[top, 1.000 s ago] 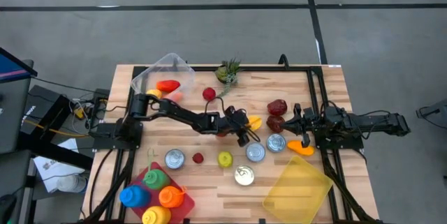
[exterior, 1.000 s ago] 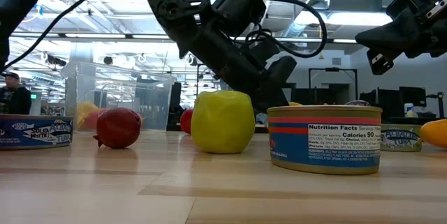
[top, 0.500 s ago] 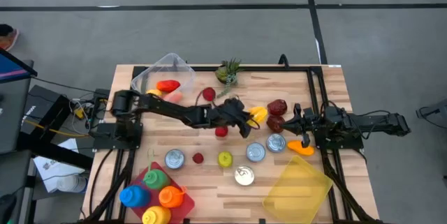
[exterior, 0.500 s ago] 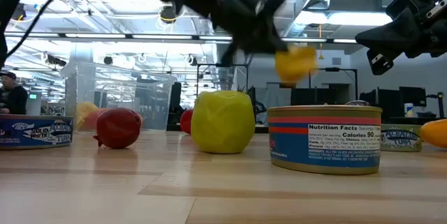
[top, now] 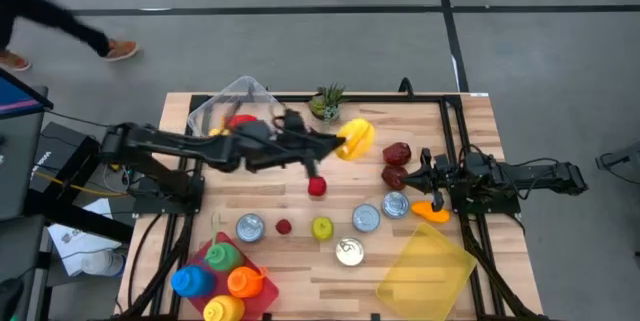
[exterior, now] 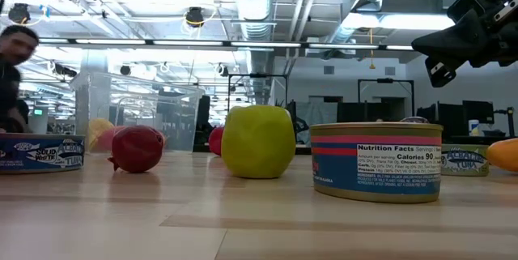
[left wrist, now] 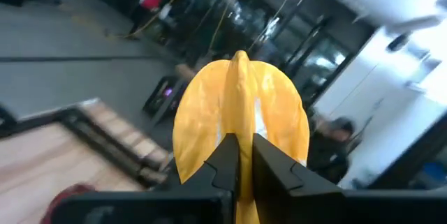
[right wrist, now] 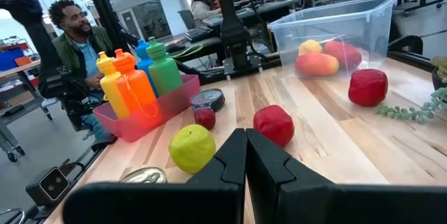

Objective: Pick & Place Food Item
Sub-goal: Put the yellow starfruit into the transparent bin

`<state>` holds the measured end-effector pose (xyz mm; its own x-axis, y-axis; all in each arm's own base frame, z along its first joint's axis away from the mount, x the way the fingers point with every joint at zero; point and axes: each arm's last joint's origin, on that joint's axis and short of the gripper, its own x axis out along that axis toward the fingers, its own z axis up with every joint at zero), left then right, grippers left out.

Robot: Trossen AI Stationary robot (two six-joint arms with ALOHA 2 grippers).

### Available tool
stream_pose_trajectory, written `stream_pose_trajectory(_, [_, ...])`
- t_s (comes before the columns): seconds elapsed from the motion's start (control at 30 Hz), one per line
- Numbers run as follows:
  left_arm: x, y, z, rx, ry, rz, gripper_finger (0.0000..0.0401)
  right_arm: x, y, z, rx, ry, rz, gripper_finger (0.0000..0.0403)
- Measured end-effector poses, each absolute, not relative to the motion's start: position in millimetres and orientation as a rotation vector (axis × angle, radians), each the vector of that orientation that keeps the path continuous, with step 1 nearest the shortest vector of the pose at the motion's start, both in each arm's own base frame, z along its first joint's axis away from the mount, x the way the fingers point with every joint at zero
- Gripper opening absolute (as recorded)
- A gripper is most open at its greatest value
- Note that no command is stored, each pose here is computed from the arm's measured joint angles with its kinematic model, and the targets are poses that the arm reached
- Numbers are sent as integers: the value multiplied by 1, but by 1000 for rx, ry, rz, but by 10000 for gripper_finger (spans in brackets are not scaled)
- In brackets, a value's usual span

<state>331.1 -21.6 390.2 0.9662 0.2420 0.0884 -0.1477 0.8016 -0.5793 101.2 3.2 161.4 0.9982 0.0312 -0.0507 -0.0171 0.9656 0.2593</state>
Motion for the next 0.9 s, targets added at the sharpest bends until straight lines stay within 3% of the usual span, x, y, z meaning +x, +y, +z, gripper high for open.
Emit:
stream_pose_trajectory(0.3, [274,-28,442,-635,-310,68,17,101,3,161,262,55,24,0])
stream_pose_trajectory(0.67, [227,-47,472,-659,-280,-451,18,101,3,161,262,55,24,0])
stream_pose_trajectory(0.9, [211,-53,479,-538,-301,-573,19,101,3,161,262,55,24,0])
